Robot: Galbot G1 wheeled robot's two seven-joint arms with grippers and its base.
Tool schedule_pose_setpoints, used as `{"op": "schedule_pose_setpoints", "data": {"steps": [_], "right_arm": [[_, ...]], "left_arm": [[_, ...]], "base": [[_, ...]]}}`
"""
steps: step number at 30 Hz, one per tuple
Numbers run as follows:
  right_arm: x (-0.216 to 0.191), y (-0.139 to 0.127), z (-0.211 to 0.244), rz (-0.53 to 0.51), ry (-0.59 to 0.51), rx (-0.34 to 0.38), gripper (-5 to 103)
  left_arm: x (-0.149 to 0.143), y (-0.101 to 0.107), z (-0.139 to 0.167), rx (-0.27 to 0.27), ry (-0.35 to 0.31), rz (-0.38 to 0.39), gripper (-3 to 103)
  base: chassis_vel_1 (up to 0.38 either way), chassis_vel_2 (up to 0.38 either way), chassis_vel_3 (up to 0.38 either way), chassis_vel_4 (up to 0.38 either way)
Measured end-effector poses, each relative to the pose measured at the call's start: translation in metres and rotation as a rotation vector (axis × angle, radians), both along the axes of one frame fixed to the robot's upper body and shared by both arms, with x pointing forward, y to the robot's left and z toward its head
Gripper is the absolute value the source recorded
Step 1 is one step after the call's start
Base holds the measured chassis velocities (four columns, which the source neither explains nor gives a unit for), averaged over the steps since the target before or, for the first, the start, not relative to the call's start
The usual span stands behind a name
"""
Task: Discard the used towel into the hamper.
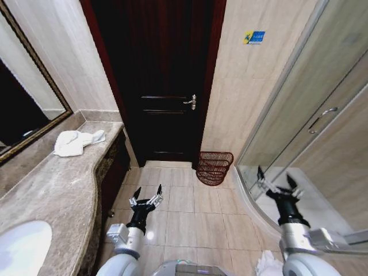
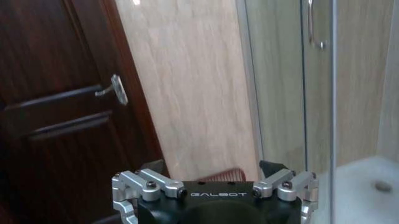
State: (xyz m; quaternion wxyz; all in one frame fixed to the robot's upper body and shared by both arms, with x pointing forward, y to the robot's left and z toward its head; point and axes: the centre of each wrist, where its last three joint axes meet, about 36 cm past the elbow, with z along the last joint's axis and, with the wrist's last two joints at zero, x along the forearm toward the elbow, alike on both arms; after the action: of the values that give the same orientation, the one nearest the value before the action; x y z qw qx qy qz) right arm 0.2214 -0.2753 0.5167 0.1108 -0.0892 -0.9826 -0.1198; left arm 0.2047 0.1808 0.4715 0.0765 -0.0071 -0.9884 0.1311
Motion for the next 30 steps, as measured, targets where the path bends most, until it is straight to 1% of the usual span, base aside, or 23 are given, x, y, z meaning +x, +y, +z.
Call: {"op": "schedule_pose_setpoints", "data": {"steps": [2, 5, 7, 10, 11, 12, 13, 14, 15, 16, 17, 20, 26, 30], "right_arm": [[0.001, 0.001, 0.0, 0.002, 0.011, 0.008, 100], [0.001, 0.002, 0.0, 0.003, 0.008, 0.006, 100], [0.001, 0.002, 0.0, 0.002, -0.005, -0.001, 100], [0.002, 0.003, 0.0, -0.007, -0.059, -0.018, 100], [0.002, 0.003, 0.0, -0.007, -0.059, -0.018, 100], [0.001, 0.004, 0.0, -0.006, -0.09, -0.026, 100], [0.0, 0.004, -0.001, 0.001, -0.137, -0.043, 100], [-0.001, 0.004, -0.002, 0.014, -0.18, -0.066, 100], [-0.001, 0.004, -0.002, 0.014, -0.18, -0.066, 100], [-0.002, 0.003, -0.002, 0.021, -0.223, -0.097, 100], [-0.002, 0.003, -0.002, 0.02, -0.252, -0.118, 100], [-0.003, 0.003, -0.003, 0.013, -0.279, -0.135, 100], [-0.005, 0.004, -0.004, 0.006, -0.351, -0.155, 100], [-0.004, 0.004, -0.004, 0.009, -0.36, -0.16, 100]], "left_arm": [[0.0, 0.0, 0.0, 0.013, -0.034, 0.0, 97], [0.0, 0.0, -0.001, 0.024, -0.047, -0.001, 97], [0.0, 0.0, -0.002, 0.024, -0.056, -0.002, 97], [0.0, -0.001, -0.005, 0.027, -0.102, -0.005, 97], [0.0, -0.001, -0.005, 0.027, -0.102, -0.005, 97], [0.001, -0.001, -0.005, 0.028, -0.117, -0.002, 94], [0.002, -0.001, -0.007, 0.032, -0.135, 0.01, 97], [0.005, -0.001, -0.009, 0.054, -0.143, 0.035, 97], [0.005, -0.001, -0.009, 0.054, -0.143, 0.035, 97], [0.007, -0.001, -0.012, 0.087, -0.148, 0.058, 97], [0.009, -0.001, -0.012, 0.103, -0.156, 0.069, 98], [0.011, -0.001, -0.011, 0.116, -0.174, 0.077, 100], [0.012, 0.0, -0.007, 0.111, -0.234, 0.067, 100], [0.012, -0.001, -0.006, 0.106, -0.246, 0.063, 100]], "base": [[0.0, 0.0, 0.0, 0.0], [0.0, 0.0, 0.0, 0.0], [0.0, 0.0, 0.0, 0.0], [0.0, 0.0, 0.0, 0.0], [0.0, 0.0, 0.0, 0.0], [0.0, 0.0, 0.0, 0.0], [0.0, 0.0, 0.0, 0.0], [0.0, 0.0, 0.0, 0.0], [0.0, 0.0, 0.0, 0.0], [0.0, 0.0, 0.0, 0.0], [0.0, 0.0, 0.0, 0.0], [0.0, 0.0, 0.0, 0.0], [0.0, 0.0, 0.0, 0.0], [0.0, 0.0, 0.0, 0.0]]}}
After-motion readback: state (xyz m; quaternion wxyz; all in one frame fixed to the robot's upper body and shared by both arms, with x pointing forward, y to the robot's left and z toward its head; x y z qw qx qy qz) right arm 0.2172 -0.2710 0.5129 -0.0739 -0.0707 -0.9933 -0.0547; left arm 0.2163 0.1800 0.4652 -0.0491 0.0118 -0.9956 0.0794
